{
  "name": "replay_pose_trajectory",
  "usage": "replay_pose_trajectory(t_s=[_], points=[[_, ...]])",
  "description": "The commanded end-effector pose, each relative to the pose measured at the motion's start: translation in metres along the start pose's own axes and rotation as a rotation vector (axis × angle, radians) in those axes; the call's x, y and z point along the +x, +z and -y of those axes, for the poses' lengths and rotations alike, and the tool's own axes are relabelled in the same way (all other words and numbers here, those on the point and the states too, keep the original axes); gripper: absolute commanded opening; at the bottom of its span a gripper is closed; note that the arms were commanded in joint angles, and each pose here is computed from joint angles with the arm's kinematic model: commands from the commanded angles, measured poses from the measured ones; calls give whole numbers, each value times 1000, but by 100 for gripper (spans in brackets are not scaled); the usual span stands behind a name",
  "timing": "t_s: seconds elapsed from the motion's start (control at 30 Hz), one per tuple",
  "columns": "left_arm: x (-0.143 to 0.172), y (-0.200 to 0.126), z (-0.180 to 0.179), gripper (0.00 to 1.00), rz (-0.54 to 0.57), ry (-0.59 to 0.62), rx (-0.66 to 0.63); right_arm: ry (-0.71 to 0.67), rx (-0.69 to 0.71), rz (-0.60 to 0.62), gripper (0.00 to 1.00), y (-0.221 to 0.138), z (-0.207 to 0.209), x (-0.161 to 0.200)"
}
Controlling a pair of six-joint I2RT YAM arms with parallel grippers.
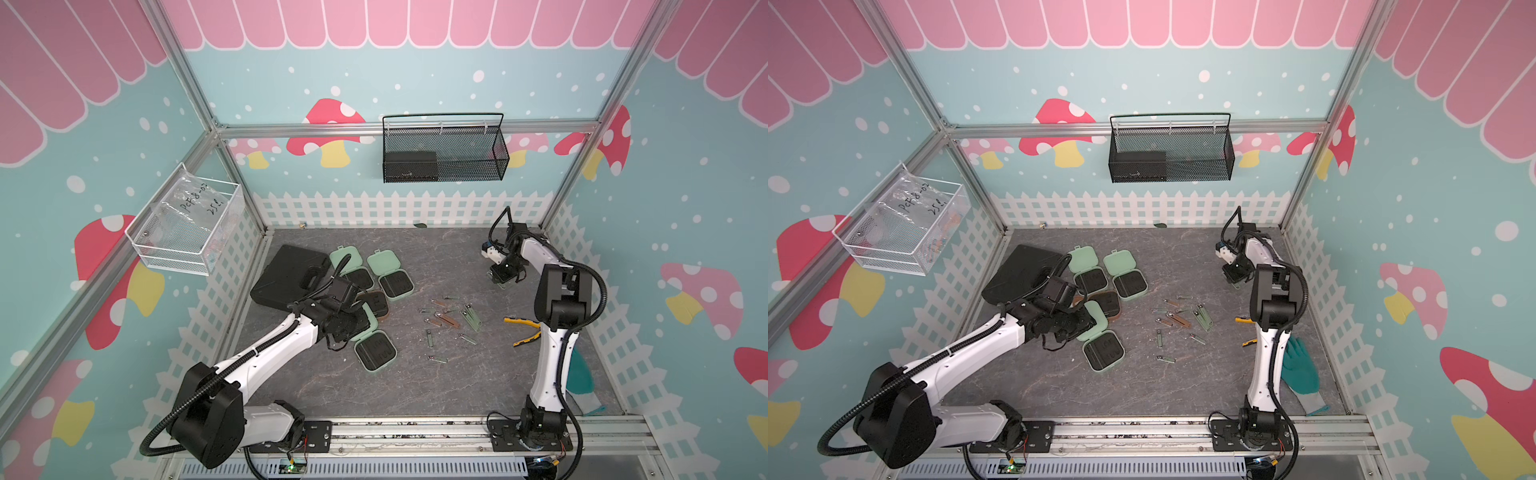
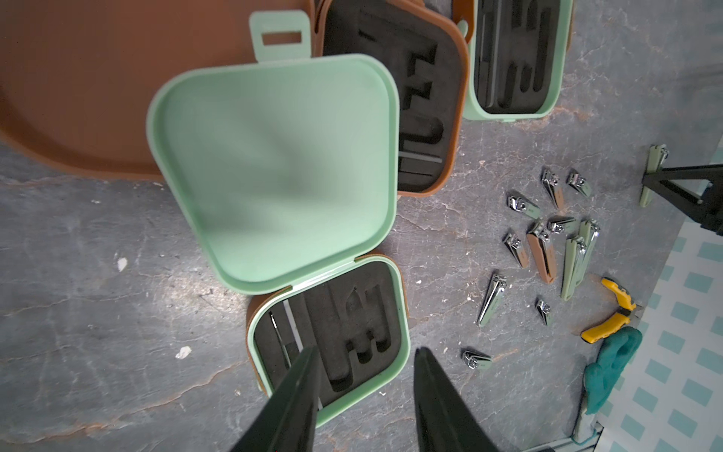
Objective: Organize nail clipper sets
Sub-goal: Pick up the nail clipper from the center of the board, then place the nail clipper in the storage box.
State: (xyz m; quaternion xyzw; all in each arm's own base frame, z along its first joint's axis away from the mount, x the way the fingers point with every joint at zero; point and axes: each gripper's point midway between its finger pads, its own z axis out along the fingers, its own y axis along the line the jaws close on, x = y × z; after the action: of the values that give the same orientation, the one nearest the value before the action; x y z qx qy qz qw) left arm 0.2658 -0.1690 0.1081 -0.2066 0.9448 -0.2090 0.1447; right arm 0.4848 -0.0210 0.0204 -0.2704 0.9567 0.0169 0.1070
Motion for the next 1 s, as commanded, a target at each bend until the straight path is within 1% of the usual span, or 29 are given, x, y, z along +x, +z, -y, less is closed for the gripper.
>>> replay_pose_trajectory(t_s=[0.0, 0.1, 0.17, 0.27, 0.37, 0.47, 0.53, 0.67, 0.73, 0.83, 0.9, 0.97], points=[[-4, -10, -1, 42, 42, 4, -6, 69, -47, -71, 3, 17, -16, 22], [-9, -16, -2, 42, 72, 23, -11, 167, 77, 57, 2, -25, 5, -3], [-12, -19, -4, 42, 82, 31, -14, 230, 113, 148, 2, -57, 6, -17], [-16, -23, -6, 42, 89, 41, -15, 262, 106, 274, 3, -99, -17, -36], [-21, -27, -11, 42, 101, 40, -19, 276, 83, 341, 3, -131, -55, -44], [-26, -33, -16, 42, 119, 37, -15, 252, 22, 375, 3, -147, -109, -47], [-26, -38, -19, 42, 126, 42, -16, 220, -23, 372, 3, -148, -155, -45], [-32, -48, -39, 41, 159, 15, -66, 156, -172, 381, 4, -154, -247, -41], [-30, -50, -49, 41, 161, 3, -95, 125, -251, 364, 3, -151, -295, -34], [-28, -52, -64, 40, 170, -22, -128, 89, -313, 306, 3, -140, -354, -20], [-28, -55, -73, 40, 185, -40, -142, 75, -343, 268, 2, -131, -389, -11], [-28, -57, -81, 40, 198, -61, -150, 72, -367, 247, 2, -126, -417, -6]])
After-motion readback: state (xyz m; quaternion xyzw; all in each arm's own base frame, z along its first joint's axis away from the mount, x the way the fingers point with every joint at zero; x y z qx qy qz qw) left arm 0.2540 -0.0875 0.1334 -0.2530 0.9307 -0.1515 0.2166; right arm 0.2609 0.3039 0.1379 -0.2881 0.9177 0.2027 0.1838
